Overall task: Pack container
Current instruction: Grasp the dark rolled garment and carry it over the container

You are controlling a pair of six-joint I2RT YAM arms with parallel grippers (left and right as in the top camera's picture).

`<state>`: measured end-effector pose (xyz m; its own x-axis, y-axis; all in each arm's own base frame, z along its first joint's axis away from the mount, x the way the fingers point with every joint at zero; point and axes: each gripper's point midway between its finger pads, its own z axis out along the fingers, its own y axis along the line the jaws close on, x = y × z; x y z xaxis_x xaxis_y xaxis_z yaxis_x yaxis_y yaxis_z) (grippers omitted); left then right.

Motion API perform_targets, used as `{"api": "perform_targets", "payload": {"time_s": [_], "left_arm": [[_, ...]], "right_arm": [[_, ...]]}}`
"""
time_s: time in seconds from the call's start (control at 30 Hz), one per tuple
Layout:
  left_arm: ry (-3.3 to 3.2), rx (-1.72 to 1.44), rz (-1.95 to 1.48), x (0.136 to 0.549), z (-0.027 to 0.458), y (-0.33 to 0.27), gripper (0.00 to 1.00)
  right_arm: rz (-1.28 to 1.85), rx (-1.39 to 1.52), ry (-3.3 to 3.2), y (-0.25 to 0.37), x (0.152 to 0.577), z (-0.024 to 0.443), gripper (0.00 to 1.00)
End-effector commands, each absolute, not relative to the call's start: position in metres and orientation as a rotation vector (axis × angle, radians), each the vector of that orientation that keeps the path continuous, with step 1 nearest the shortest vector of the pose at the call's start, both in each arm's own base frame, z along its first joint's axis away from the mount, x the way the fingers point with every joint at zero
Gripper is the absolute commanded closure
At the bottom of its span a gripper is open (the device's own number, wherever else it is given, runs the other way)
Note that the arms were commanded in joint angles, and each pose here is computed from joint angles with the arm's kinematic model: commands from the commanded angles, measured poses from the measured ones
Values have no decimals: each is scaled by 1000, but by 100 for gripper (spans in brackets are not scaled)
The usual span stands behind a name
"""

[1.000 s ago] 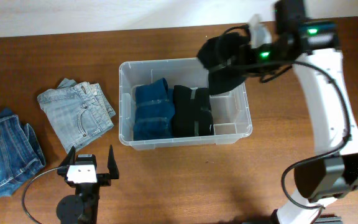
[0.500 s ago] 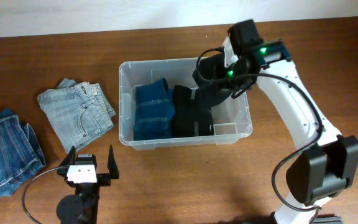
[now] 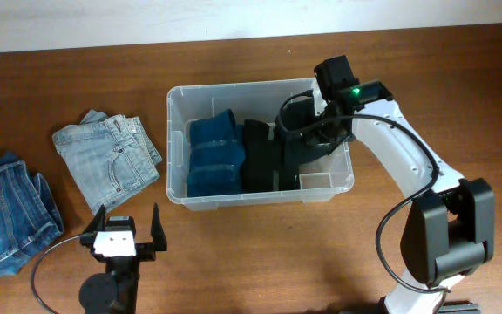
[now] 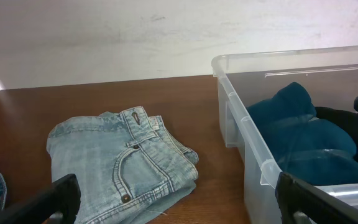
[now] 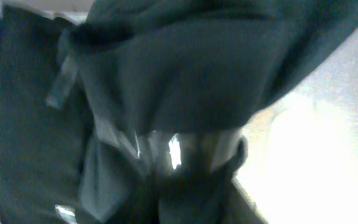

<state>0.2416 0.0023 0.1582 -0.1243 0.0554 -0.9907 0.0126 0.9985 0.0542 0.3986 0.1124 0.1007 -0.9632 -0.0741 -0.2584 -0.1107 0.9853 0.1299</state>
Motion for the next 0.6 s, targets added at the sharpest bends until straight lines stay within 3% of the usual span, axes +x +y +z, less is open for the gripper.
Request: {"api": "perform_targets", "payload": {"time_s": [0.0, 0.2, 0.4, 0.5, 0.57], "left_arm": [[1696, 58, 55, 242, 155, 4, 0], [1696, 57, 55, 242, 155, 4, 0], [1697, 58, 55, 242, 155, 4, 0], [1696, 57, 55, 242, 155, 4, 0], [1696, 57, 55, 242, 155, 4, 0]], "right_arm": [[154, -278, 2861, 110, 398, 101, 54], [119, -351, 2804, 109, 409, 121, 37], [117, -367, 2745, 113, 420, 164, 36], [121, -375, 2747, 117, 418, 171, 41], [122, -387, 2759, 120, 414, 169, 58]]}}
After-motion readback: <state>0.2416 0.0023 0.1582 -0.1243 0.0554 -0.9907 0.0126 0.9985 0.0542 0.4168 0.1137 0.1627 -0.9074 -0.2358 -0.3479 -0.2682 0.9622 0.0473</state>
